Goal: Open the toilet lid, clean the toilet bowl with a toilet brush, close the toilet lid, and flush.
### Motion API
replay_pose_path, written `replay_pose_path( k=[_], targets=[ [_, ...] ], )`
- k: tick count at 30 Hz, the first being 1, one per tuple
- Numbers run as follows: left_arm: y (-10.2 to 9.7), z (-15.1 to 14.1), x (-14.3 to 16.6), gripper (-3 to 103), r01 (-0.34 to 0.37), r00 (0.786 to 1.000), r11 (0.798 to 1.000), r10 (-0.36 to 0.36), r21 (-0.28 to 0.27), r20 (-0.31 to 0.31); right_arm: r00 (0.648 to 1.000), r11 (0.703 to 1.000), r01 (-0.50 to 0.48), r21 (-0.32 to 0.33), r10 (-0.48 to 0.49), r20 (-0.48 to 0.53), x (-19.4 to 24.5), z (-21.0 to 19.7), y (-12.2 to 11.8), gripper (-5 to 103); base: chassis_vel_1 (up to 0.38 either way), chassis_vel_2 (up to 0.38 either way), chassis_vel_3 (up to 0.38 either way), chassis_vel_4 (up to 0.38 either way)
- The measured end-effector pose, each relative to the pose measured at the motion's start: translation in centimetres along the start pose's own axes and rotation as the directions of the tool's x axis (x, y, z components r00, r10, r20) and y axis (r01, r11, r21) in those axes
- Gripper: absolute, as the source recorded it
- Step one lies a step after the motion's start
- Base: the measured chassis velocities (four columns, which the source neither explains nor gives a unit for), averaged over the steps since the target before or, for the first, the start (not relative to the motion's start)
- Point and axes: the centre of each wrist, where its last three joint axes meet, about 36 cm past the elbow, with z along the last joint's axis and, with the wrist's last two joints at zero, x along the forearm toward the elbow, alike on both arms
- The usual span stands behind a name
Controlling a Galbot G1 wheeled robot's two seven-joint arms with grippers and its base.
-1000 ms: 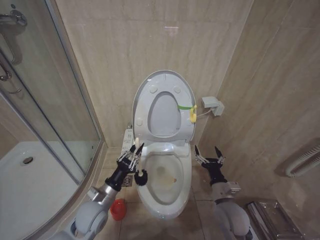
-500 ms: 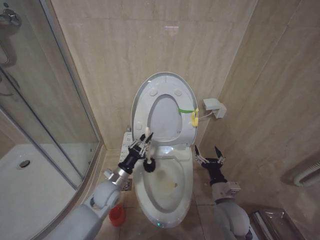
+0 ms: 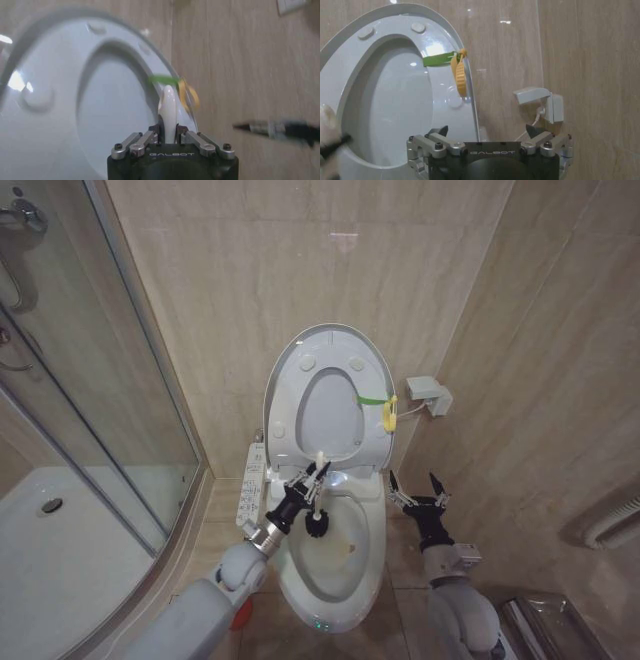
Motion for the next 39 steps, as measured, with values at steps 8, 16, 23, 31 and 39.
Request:
replay_pose_path(
  k=[8, 16, 23, 31, 39],
  targets=[
    [-0.8, 5.0, 0.3, 20, -0.055, 0.996, 0.998, 0.054, -0.016, -0.071, 1.000, 1.000, 0.000, 0.000, 0.000, 0.000, 0.0, 0.0, 0.0, 100, 0.000, 0.000, 0.000, 0.000],
    [-0.5, 9.4, 2.5, 20, -0.096, 0.983, 0.994, 0.086, -0.056, -0.163, 1.000, 1.000, 0.000, 0.000, 0.000, 0.000, 0.0, 0.0, 0.0, 100, 0.000, 0.000, 0.000, 0.000],
    [-0.3, 11.2, 3.8, 20, -0.102, 0.975, 0.992, 0.085, -0.071, -0.205, 1.000, 1.000, 0.000, 0.000, 0.000, 0.000, 0.0, 0.0, 0.0, 100, 0.000, 0.000, 0.000, 0.000],
    [-0.1, 12.2, 4.1, 20, -0.096, 0.972, 0.993, 0.078, -0.072, -0.223, 1.000, 1.000, 0.000, 0.000, 0.000, 0.000, 0.0, 0.0, 0.0, 100, 0.000, 0.000, 0.000, 0.000],
    [-0.7, 11.3, 1.5, 20, -0.072, 0.985, 0.995, 0.060, -0.069, -0.159, 1.000, 1.000, 0.000, 0.000, 0.000, 0.000, 0.0, 0.0, 0.0, 100, 0.000, 0.000, 0.000, 0.000]
  ],
)
